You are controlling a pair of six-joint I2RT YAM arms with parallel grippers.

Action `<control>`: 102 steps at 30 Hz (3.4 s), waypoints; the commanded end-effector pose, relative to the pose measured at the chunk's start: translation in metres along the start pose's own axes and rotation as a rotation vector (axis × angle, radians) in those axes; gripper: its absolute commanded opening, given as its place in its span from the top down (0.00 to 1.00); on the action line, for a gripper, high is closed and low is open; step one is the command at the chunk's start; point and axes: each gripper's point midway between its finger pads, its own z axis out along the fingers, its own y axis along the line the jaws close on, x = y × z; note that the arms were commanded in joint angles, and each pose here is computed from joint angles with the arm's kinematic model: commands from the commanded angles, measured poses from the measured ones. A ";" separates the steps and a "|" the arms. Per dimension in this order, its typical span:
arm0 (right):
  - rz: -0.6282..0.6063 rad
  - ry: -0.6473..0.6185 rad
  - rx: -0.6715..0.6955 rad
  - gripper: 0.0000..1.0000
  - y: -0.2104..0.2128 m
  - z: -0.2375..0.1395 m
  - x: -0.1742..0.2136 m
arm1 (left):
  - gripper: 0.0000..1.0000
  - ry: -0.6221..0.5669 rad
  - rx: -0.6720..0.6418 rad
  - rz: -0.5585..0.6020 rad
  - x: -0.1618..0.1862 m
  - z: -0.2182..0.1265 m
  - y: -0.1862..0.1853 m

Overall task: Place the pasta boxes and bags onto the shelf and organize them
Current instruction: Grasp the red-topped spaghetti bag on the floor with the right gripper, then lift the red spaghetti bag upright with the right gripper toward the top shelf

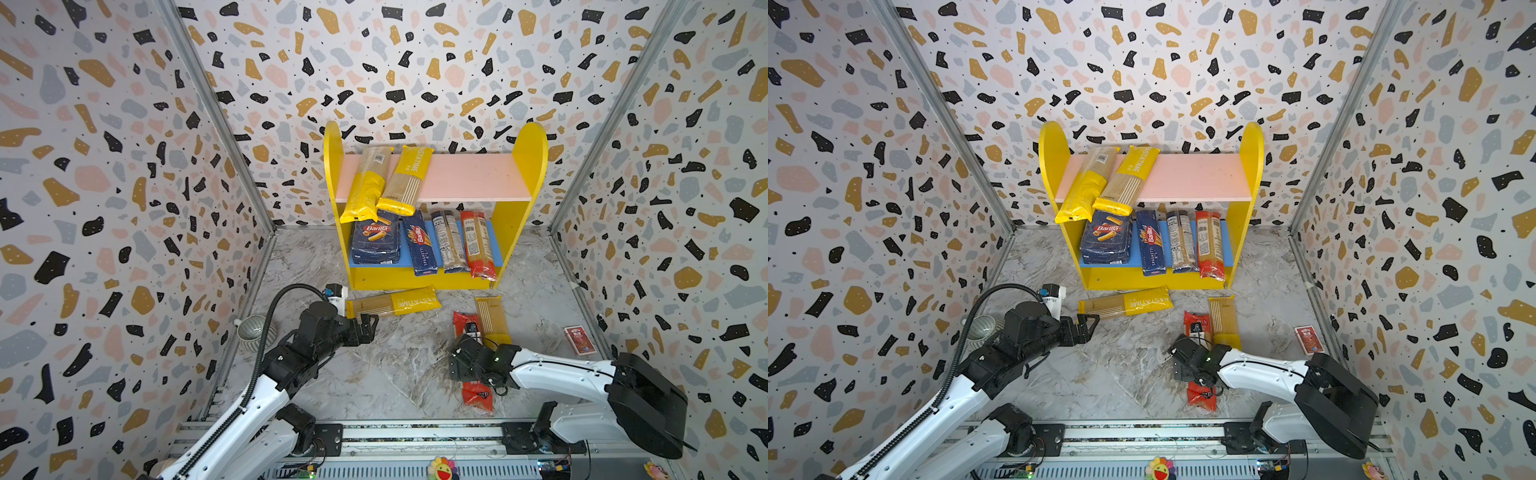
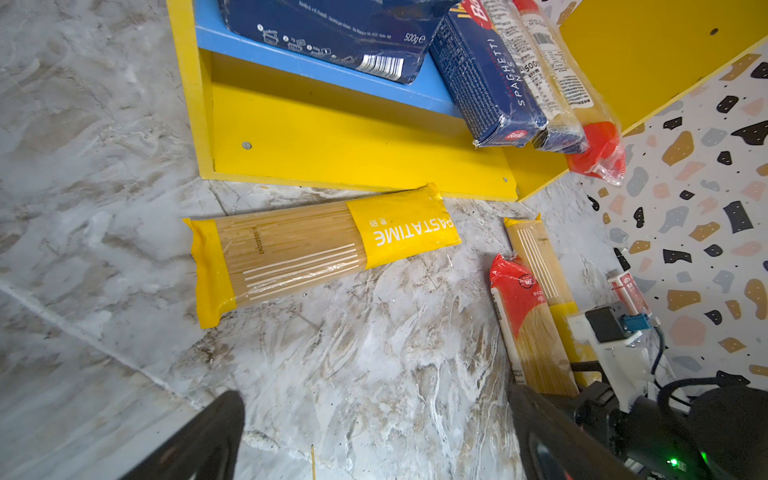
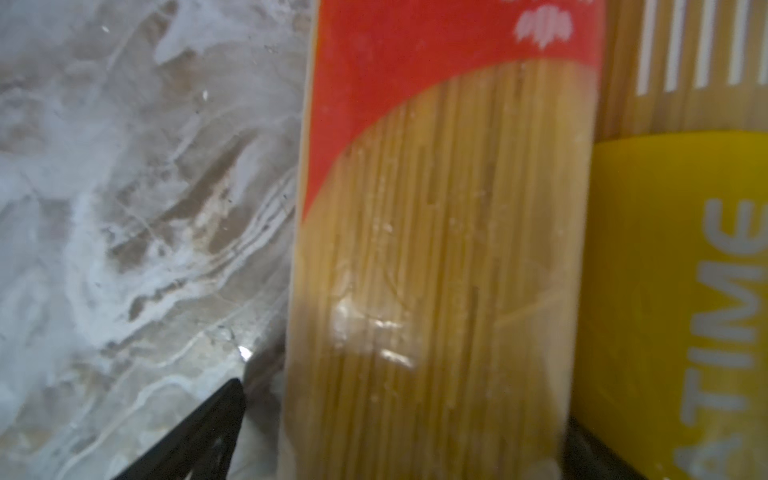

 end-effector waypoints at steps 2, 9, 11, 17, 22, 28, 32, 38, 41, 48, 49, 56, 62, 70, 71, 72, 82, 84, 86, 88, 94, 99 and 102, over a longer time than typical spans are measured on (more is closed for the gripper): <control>-0.024 0.182 0.097 0.03 -0.015 0.021 0.053 | 0.00 -0.028 0.039 0.018 -0.005 -0.008 -0.009; -0.036 0.249 0.080 0.43 -0.009 0.034 0.070 | 0.00 -0.039 0.041 0.023 -0.008 -0.015 -0.010; -0.030 0.256 0.055 0.54 -0.006 0.034 0.073 | 0.00 -0.042 0.041 0.023 -0.008 -0.016 -0.010; -0.016 0.198 -0.076 0.73 0.010 0.020 0.061 | 0.00 -0.047 0.038 0.027 -0.011 -0.019 -0.011; 0.013 0.131 -0.256 0.80 0.026 -0.002 0.039 | 0.00 -0.054 0.028 0.026 -0.015 -0.021 -0.011; 0.072 0.054 -0.499 0.81 0.036 -0.035 0.014 | 0.00 -0.061 0.013 0.027 -0.020 -0.022 -0.011; 0.083 0.002 -0.580 0.81 0.036 -0.059 -0.003 | 0.00 -0.052 0.005 0.027 -0.021 -0.018 -0.010; 0.079 -0.062 -0.651 0.81 0.036 -0.090 -0.023 | 0.00 -0.052 0.007 0.023 -0.025 -0.013 -0.013; 0.089 -0.080 -0.701 0.81 0.038 -0.101 -0.031 | 0.00 -0.048 0.005 0.024 -0.026 -0.011 -0.013; 0.100 -0.122 -0.825 0.82 0.044 -0.129 -0.047 | 0.00 -0.045 0.005 0.036 -0.032 -0.008 -0.017; 0.100 -0.128 -0.838 0.82 0.044 -0.132 -0.049 | 0.00 -0.044 0.004 0.038 -0.033 -0.007 -0.017; 0.103 -0.178 -0.918 0.82 0.046 -0.164 -0.063 | 0.00 -0.045 0.007 0.048 -0.040 -0.006 -0.022; 0.081 -0.241 -0.913 0.82 0.043 -0.202 -0.080 | 0.00 -0.033 0.026 0.071 -0.046 -0.003 -0.030; 0.052 -0.369 -0.900 0.82 0.037 -0.267 -0.112 | 0.00 -0.015 0.061 0.114 -0.053 0.004 -0.050; 0.046 -0.385 -0.901 0.82 0.037 -0.274 -0.116 | 0.00 -0.011 0.064 0.119 -0.053 0.004 -0.052; 0.040 -0.400 -0.903 0.82 0.037 -0.282 -0.120 | 0.00 -0.011 0.067 0.125 -0.054 0.005 -0.054; -0.038 -0.557 -0.914 0.82 0.053 -0.347 -0.186 | 0.00 0.011 0.095 0.153 -0.048 0.008 -0.061; -0.053 -0.587 -0.923 0.82 0.058 -0.360 -0.201 | 0.00 0.010 0.094 0.159 -0.047 0.007 -0.060; -0.072 -0.619 -0.930 0.82 0.063 -0.374 -0.218 | 0.00 0.010 0.092 0.166 -0.047 0.006 -0.060; -0.086 -0.650 -0.929 0.82 0.067 -0.387 -0.232 | 0.00 0.006 0.093 0.173 -0.047 0.004 -0.060; -0.123 -0.779 -0.896 0.82 0.074 -0.424 -0.282 | 0.00 0.014 0.090 0.186 -0.043 0.005 -0.057; -0.143 -0.862 -0.862 0.82 0.077 -0.438 -0.331 | 0.00 0.019 0.089 0.197 -0.041 0.005 -0.057; -0.146 -0.897 -0.841 0.82 0.077 -0.437 -0.365 | 0.00 0.016 0.095 0.199 -0.042 0.004 -0.058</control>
